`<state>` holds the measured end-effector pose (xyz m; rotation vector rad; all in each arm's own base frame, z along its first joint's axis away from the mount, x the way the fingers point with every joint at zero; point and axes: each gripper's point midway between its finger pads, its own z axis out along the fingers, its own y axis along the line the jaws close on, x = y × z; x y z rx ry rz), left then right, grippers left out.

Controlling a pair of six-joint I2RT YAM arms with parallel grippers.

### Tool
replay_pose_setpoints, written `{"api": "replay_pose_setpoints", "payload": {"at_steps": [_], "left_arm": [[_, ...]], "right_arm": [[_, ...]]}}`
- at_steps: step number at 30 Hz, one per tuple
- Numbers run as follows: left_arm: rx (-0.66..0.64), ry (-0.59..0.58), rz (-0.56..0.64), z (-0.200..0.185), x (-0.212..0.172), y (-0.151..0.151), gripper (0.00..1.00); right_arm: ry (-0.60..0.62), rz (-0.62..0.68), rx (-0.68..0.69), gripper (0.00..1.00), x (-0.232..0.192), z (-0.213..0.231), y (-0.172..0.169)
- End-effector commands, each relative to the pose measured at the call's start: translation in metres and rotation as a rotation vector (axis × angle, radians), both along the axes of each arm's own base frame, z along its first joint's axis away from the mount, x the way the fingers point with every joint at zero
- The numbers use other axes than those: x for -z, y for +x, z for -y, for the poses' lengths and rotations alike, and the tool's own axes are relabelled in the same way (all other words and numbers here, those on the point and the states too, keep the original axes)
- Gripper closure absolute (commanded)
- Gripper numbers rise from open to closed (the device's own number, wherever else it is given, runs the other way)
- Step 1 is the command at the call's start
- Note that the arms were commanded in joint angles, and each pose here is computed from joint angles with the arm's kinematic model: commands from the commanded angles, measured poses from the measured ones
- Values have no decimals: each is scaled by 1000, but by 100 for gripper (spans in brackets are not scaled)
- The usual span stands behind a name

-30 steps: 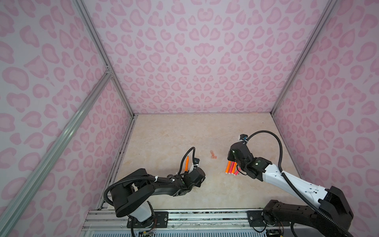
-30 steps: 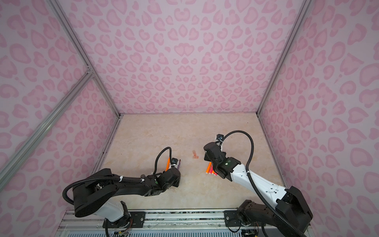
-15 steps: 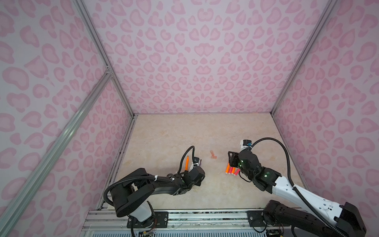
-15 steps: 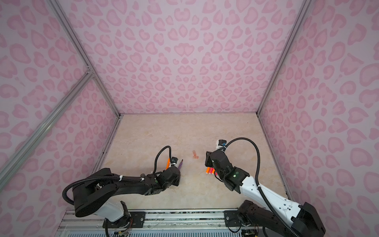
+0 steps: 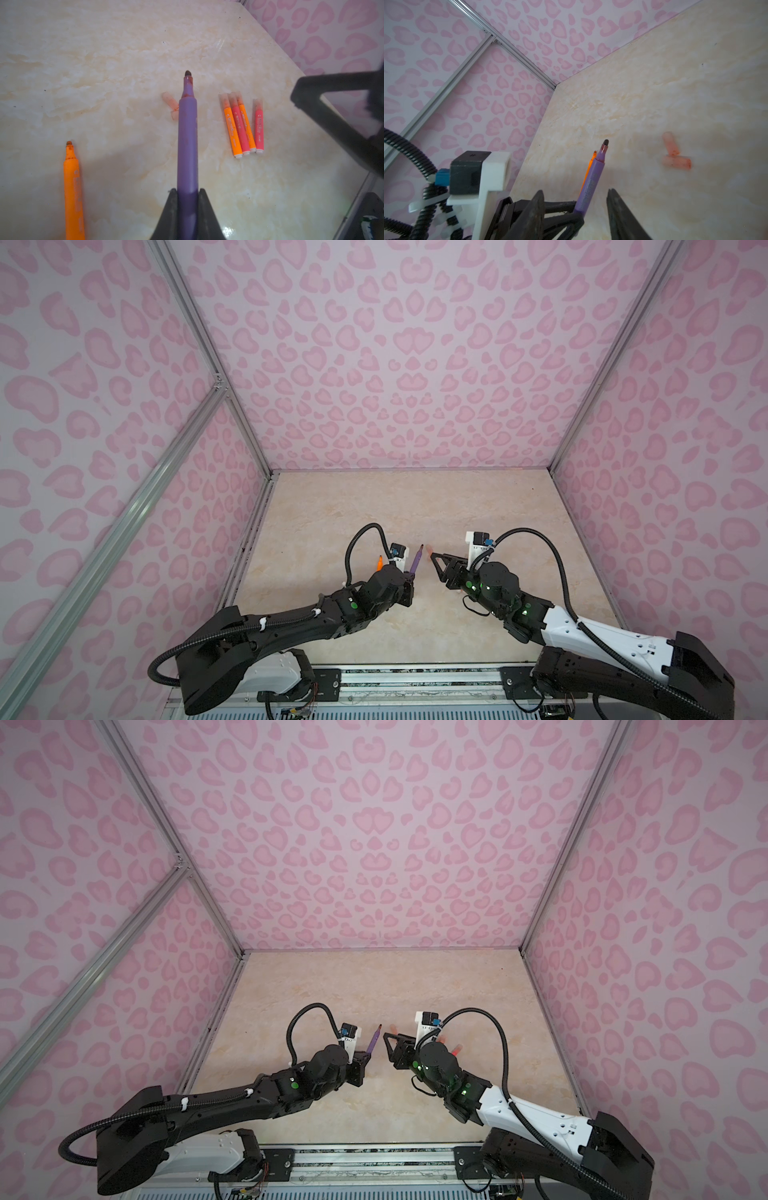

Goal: Insert the pens into the pen caps
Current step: 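Bring the right gripper over the purple marker tip held by the left gripper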

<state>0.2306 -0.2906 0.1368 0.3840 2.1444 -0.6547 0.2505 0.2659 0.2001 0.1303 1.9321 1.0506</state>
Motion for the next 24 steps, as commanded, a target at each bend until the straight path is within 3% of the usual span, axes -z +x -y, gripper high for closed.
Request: {"api": "replay_pose_setpoints", "payload": {"at_steps": [1,17,24], "left_arm": [[47,-63,27,7,-18,-5,97],[114,-147,50,7,-43,-20,97],[43,-130,75,-6,-45,-12,97]], "right_arm": [[94,16,23,53,-14,-7,7],[78,-34,34,60,-6,-28,24],[79,-33,49,62,-9,-23,23]]}}
